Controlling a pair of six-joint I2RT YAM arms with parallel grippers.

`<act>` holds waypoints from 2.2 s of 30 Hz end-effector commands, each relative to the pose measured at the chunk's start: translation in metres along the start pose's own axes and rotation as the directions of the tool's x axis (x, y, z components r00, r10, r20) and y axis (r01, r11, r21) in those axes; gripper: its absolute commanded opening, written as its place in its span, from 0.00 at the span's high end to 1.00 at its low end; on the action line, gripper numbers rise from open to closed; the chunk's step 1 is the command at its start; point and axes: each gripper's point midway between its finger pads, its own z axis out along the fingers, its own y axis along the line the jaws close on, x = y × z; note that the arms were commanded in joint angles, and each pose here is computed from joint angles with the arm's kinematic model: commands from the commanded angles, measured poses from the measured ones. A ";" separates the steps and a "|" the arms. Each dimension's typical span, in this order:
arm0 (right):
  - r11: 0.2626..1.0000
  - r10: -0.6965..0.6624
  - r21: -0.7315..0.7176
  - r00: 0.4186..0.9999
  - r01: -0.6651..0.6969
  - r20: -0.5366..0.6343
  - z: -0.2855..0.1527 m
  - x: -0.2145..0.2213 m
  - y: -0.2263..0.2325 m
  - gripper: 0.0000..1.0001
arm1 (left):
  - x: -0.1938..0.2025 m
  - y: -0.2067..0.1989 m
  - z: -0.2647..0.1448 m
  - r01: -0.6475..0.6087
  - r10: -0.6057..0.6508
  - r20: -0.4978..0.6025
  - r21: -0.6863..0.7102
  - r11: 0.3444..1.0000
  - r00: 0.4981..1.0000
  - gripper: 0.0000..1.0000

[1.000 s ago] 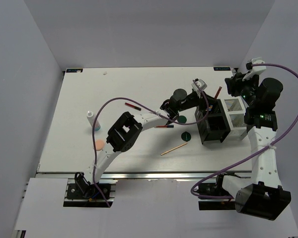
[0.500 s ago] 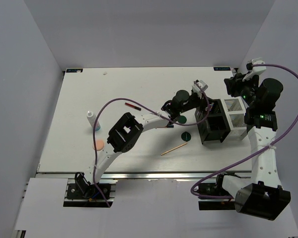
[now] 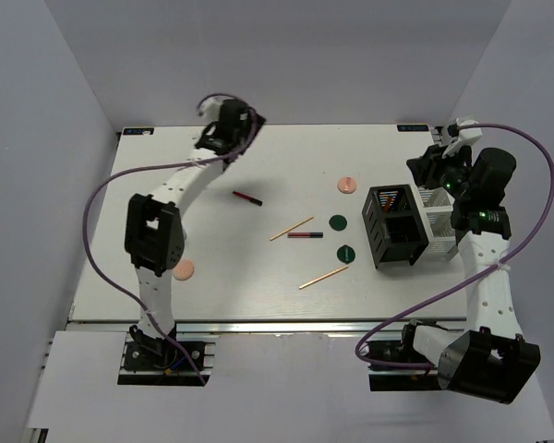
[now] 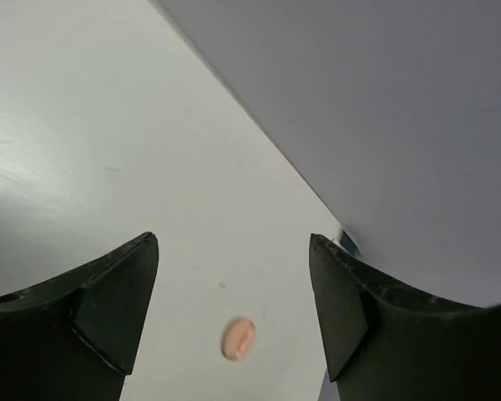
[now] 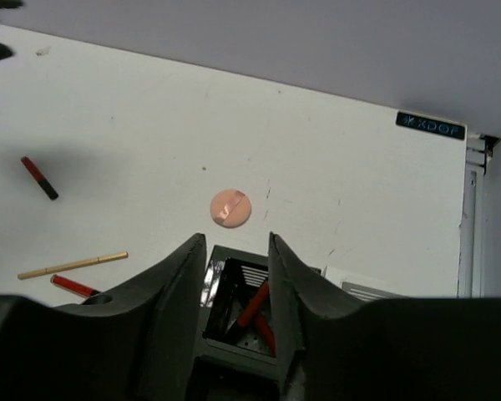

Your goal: Organize the makeup

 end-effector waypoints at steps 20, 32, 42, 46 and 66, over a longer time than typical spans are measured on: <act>1.000 0.003 -0.013 0.992 -0.005 -0.125 0.005 0.048 0.006 0.55 | 0.037 0.222 -0.031 0.066 -0.266 -0.100 -0.832 0.551 0.959 0.17; 0.999 0.019 -0.040 0.993 -0.024 -0.120 0.004 0.051 0.013 0.55 | 0.057 0.235 -0.014 0.049 -0.291 -0.134 -0.837 0.546 0.947 0.26; 0.998 0.025 -0.056 0.993 -0.031 -0.113 0.001 0.053 0.019 0.55 | 0.071 0.249 -0.019 0.025 -0.311 -0.163 -0.853 0.521 0.936 0.59; 0.997 0.023 -0.065 0.994 -0.031 -0.110 0.001 0.053 0.021 0.55 | 0.070 0.245 -0.020 0.037 -0.314 -0.162 -0.839 0.542 0.936 0.77; 0.998 0.007 -0.064 0.998 -0.011 -0.059 0.000 0.032 0.022 0.55 | 0.093 -0.111 -0.106 0.110 0.216 -0.297 0.787 0.608 0.930 1.00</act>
